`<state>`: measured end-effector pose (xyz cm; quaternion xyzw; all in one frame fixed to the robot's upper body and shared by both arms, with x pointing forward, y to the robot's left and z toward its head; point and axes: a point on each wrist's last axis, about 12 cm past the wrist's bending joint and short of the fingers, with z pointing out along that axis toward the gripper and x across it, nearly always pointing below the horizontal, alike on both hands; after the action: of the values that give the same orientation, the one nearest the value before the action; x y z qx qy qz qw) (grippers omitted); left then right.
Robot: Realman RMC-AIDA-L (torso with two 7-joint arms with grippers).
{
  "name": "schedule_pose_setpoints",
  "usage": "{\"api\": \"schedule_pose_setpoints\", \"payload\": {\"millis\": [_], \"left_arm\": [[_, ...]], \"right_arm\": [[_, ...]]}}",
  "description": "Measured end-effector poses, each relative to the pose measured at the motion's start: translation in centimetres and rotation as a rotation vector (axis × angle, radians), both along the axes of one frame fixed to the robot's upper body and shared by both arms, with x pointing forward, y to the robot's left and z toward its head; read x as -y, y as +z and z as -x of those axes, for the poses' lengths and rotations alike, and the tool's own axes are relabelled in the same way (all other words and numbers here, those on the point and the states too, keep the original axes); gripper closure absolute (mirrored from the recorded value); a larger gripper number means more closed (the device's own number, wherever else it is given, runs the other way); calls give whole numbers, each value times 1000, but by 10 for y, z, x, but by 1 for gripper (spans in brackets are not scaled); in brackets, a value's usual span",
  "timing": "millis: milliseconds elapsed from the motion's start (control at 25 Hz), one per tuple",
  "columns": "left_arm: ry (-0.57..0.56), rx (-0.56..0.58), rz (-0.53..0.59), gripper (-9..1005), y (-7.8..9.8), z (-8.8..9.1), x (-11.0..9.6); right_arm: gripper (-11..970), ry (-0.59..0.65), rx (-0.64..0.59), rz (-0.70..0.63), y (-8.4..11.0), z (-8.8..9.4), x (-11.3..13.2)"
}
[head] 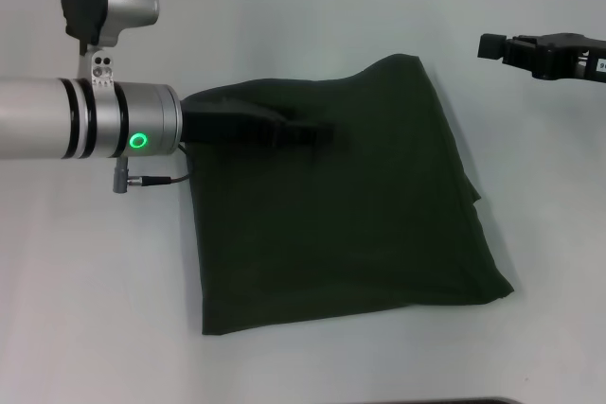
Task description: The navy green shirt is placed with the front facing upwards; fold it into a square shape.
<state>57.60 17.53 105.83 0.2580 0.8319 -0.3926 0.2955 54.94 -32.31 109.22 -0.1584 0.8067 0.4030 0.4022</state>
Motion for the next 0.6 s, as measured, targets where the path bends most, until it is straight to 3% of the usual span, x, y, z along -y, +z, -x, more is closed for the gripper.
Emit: {"api": "schedule_pose_setpoints", "payload": {"millis": [320,600], "left_arm": [[65,46,6,185,9,-9,-11],[50,77,195,184,32,8,-45]], "right_arm": [[951,0,1,3,1,0,1],[951,20,-4,5,0,1,-1]]}}
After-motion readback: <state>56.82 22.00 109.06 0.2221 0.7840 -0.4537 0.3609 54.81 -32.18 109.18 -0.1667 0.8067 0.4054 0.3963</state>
